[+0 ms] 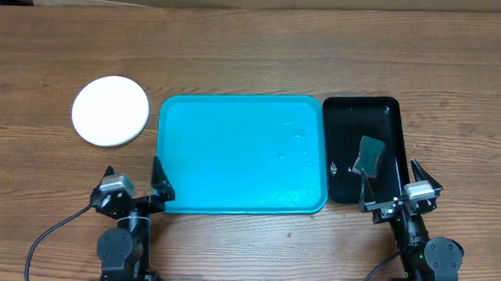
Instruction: Clean dirty plates on tray and stack at the side
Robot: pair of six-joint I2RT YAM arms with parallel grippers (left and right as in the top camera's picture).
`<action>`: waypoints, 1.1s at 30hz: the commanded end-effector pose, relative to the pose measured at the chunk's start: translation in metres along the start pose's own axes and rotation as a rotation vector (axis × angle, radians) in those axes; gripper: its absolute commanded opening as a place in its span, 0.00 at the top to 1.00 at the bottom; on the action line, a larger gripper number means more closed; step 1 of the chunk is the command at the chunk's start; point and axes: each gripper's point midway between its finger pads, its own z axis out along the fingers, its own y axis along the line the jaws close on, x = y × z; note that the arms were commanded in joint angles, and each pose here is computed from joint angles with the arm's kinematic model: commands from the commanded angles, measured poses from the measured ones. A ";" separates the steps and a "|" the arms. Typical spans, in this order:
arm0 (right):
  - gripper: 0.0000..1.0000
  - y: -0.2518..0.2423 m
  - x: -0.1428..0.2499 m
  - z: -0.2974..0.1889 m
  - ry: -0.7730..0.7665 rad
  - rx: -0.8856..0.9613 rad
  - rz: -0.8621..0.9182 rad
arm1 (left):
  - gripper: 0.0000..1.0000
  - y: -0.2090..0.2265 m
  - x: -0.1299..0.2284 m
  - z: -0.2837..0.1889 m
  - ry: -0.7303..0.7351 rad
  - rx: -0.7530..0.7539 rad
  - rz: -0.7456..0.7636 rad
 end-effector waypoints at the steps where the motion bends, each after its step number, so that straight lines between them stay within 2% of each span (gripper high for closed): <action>1: 0.00 0.001 0.001 0.000 -0.006 -0.003 -0.008 | 0.00 -0.001 -0.001 0.000 -0.008 0.002 0.178; 10: 0.00 0.001 0.001 0.000 -0.006 -0.003 -0.008 | 0.00 -0.025 0.006 -0.002 0.015 0.132 0.134; 33: 0.00 0.001 0.001 0.000 -0.006 -0.003 -0.008 | 0.00 -0.026 0.006 -0.002 0.017 0.136 0.132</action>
